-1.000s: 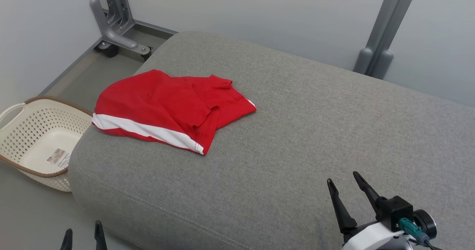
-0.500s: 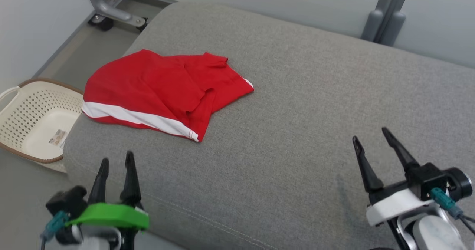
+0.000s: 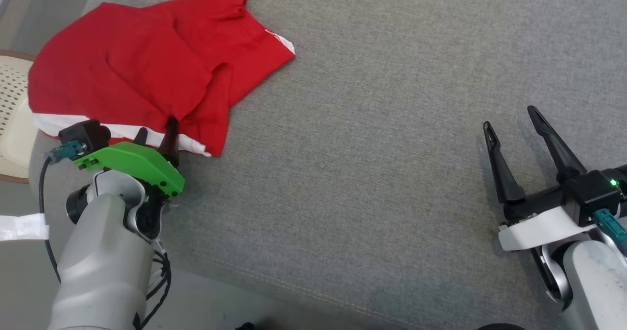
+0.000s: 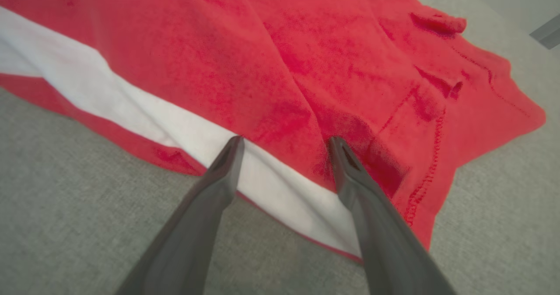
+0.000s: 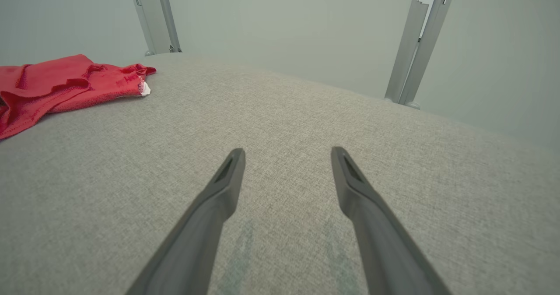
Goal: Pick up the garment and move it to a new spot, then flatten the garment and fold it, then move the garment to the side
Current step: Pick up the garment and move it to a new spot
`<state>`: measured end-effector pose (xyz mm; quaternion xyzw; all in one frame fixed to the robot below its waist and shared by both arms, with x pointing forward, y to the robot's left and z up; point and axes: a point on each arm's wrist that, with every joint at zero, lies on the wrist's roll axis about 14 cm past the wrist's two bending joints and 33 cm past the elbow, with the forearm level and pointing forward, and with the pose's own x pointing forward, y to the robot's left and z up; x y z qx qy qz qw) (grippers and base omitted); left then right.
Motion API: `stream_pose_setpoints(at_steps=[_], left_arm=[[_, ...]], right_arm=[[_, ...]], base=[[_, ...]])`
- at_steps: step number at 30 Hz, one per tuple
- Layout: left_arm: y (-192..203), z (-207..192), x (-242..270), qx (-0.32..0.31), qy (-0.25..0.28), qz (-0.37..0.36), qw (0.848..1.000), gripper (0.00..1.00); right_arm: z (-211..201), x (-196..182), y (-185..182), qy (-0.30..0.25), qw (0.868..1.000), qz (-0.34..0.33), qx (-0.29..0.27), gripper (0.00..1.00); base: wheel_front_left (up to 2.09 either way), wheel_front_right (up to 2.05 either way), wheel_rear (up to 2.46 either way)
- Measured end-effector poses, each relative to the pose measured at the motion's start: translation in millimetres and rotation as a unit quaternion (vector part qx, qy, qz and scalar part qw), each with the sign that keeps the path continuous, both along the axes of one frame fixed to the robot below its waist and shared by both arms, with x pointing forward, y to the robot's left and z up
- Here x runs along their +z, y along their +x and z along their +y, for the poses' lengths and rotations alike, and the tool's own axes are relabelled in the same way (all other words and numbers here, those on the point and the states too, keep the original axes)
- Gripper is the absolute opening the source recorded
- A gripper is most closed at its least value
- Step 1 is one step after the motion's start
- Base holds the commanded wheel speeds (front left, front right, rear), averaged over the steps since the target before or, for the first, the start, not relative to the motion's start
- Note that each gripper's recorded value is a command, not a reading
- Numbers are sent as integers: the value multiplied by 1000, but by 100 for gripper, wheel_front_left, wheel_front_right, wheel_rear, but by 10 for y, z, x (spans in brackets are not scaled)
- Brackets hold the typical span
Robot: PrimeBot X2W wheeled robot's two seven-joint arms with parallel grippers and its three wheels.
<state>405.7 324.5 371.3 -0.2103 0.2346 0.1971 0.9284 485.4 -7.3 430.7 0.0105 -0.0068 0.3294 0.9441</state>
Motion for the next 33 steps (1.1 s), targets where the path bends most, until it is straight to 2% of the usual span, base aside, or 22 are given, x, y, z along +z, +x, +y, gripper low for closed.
stream_pose_setpoints(at_steps=[3,4,5,6,13,17,21,24,30,33], left_arm=[[-26,10,-291,-11,0,63,998,100],[1,16,-336,-17,3,75,997,64],[20,32,-371,-21,7,81,996,18],[44,42,-393,-22,10,83,996,0],[253,-100,-280,-68,30,57,996,0],[457,-536,14,-143,30,1,989,0],[605,-938,531,-220,40,-70,972,0],[612,-1394,876,-283,27,-115,952,0],[399,-2658,1356,-443,-8,-163,882,0],[279,-3170,1542,-496,-18,-179,850,0]], right_arm=[[-88,-144,-13,2,1000,21,-16,100],[-128,-172,-14,2,999,25,-22,100],[-168,-196,-19,2,999,29,-29,100],[-206,-214,-25,2,999,32,-35,100],[-327,-146,-141,18,996,48,-68,100],[-310,-18,-296,36,995,54,-79,100],[-317,189,-446,51,994,45,-89,100],[-385,354,-532,58,993,31,-102,100],[-662,588,-673,62,988,6,-144,100],[-823,674,-737,66,984,-3,-168,100]], base=[[0,0,0],[0,0,0],[0,0,0],[0,0,0],[0,0,0],[0,0,0],[0,0,0],[0,0,0],[0,0,0],[0,0,0]])
